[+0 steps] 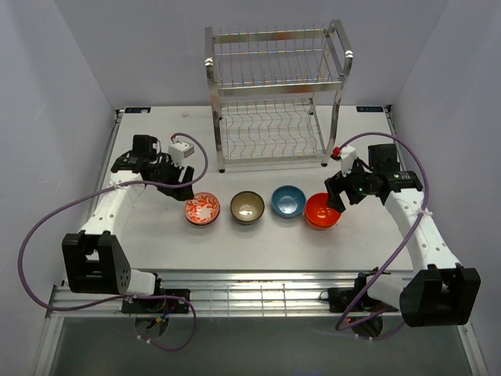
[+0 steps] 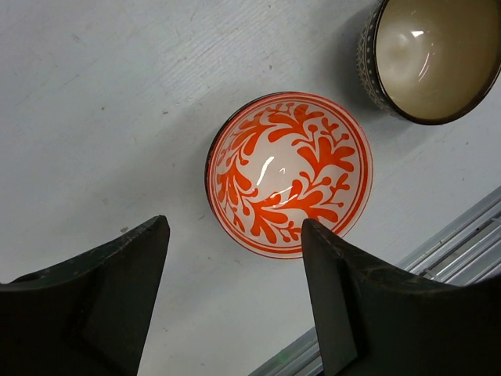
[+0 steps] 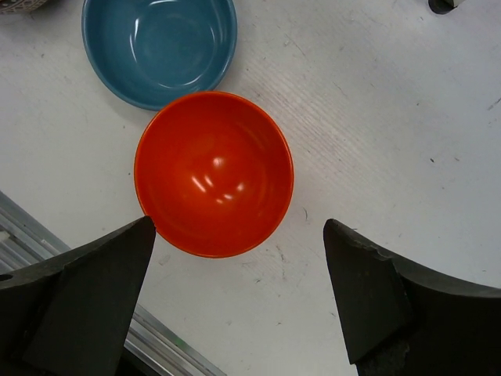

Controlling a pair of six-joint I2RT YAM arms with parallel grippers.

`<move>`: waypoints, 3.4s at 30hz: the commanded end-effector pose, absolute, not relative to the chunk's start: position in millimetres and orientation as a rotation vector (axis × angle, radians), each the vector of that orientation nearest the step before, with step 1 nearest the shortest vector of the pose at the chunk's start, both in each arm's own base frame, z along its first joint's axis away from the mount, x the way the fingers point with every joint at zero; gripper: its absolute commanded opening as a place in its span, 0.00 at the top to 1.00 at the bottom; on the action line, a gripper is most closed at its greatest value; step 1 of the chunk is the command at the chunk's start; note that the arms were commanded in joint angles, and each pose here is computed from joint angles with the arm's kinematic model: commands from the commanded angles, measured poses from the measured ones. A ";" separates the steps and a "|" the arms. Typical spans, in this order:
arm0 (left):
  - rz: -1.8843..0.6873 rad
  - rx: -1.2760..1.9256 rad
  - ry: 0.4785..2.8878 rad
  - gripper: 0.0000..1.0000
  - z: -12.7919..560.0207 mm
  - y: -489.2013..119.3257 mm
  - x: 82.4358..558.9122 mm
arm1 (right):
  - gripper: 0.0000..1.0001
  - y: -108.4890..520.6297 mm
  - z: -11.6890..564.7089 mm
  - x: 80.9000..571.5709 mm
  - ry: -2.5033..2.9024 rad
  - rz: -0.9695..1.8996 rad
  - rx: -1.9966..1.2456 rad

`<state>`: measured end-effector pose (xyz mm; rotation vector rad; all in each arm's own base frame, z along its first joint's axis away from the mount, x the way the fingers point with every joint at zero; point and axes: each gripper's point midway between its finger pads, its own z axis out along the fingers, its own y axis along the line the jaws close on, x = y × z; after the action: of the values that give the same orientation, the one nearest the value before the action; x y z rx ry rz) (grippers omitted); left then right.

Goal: Load the bowls into the dish rack

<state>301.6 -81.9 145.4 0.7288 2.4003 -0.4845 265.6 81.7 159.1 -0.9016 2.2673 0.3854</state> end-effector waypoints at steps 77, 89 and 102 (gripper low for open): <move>-0.403 0.643 2.609 1.00 122.1 -95.6 313.9 | 0.06 96.2 196.5 285.3 2.177 0.423 -0.849; -0.439 0.655 2.595 1.00 132.4 -100.2 310.9 | 0.05 140.4 218.9 293.2 2.099 0.615 -0.862; -0.488 0.628 2.465 1.00 195.9 -112.2 325.7 | 0.05 166.9 228.6 291.5 2.046 0.731 -0.826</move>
<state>323.1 -97.4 151.8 0.6289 2.5919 -0.4101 285.1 152.8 204.3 -0.8635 2.1402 0.6694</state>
